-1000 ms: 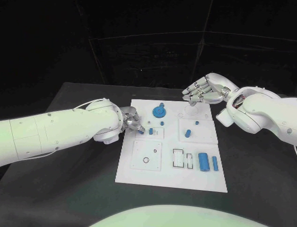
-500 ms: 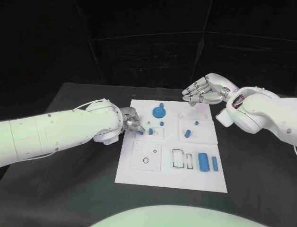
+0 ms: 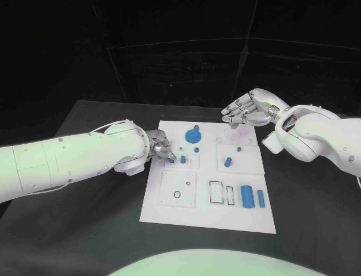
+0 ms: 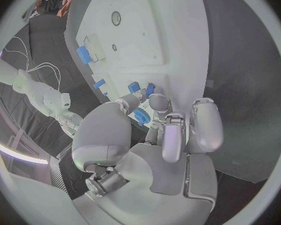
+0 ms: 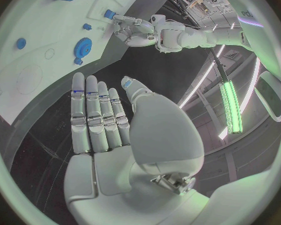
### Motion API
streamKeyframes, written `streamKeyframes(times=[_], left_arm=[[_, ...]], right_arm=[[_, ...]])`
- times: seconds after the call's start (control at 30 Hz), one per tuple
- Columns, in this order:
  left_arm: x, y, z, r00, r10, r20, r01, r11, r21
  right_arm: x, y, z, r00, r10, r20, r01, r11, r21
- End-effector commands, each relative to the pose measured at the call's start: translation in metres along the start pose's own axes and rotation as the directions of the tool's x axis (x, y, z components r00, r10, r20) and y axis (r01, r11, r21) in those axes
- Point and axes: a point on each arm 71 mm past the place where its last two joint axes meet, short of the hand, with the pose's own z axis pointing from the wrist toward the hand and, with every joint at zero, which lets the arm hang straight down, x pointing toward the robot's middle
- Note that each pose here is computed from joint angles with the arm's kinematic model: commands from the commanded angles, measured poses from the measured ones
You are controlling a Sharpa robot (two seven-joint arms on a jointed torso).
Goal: Assemble the parts on the task board
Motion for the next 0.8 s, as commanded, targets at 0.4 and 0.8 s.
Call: streamKeyframes(times=[0.4,0.8], left_arm=[[0.0054,0.0032,0.0045,0.999,0.009,-0.039,-0.011,0.999,-0.032],[0.0054,0.0017,0.0054,0.999,0.009,-0.037,-0.010,0.999,-0.030]], right_arm=[[0.0007,0.0024,0.0008,1.000,0.004,-0.004,-0.004,1.000,-0.009],[0.0010,0.0027,0.0009,1.000,0.004,-0.004,-0.004,1.000,-0.008]])
